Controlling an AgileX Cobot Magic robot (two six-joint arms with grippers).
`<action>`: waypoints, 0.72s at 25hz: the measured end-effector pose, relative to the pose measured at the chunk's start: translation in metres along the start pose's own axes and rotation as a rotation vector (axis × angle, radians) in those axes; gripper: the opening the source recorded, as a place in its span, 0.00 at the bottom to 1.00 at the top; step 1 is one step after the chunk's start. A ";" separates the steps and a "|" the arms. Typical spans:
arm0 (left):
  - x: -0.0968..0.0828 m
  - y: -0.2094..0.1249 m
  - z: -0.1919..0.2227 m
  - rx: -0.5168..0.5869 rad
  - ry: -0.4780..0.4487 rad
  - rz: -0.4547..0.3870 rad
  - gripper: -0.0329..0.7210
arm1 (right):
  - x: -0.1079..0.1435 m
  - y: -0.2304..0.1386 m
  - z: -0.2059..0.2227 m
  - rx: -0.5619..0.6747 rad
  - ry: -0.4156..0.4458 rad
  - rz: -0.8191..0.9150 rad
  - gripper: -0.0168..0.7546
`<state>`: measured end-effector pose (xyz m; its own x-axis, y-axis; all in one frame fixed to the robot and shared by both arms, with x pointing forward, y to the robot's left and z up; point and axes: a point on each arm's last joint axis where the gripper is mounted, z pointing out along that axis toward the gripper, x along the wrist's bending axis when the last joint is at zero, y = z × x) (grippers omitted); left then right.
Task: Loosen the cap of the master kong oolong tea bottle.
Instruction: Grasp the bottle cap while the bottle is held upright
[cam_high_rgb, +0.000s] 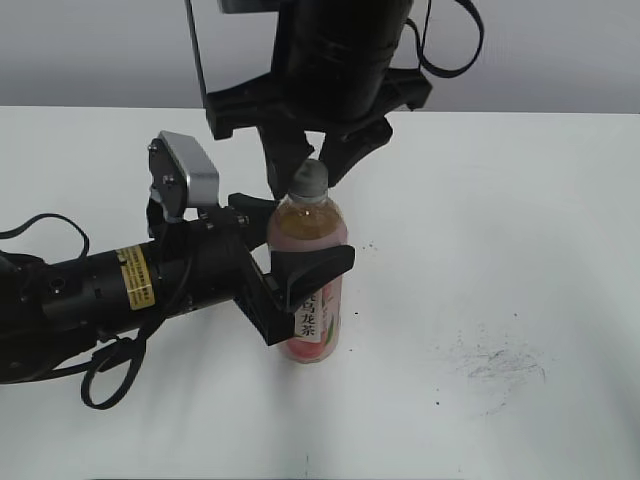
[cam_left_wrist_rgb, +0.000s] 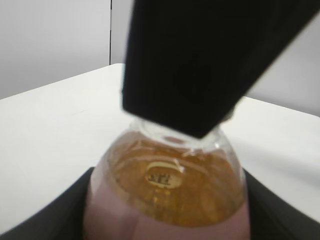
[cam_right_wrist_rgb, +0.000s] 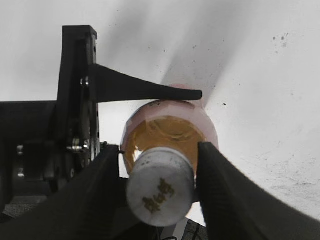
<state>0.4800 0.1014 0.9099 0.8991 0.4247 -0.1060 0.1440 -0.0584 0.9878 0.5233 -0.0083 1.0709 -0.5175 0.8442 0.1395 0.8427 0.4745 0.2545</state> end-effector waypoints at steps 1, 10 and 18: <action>0.000 0.000 0.000 0.000 0.000 0.000 0.64 | 0.000 0.000 -0.002 -0.005 0.001 0.000 0.48; 0.000 0.000 0.000 0.001 -0.002 0.001 0.64 | 0.001 -0.004 -0.008 -0.008 0.020 -0.040 0.44; 0.000 0.000 0.000 0.001 -0.003 0.001 0.64 | 0.001 -0.006 -0.006 0.002 0.018 -0.084 0.38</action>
<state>0.4798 0.1013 0.9098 0.9004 0.4223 -0.1049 0.1431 -0.0597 0.9879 0.5173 -0.0119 1.0748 -0.5892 0.7966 0.1348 0.7963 0.5444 0.2638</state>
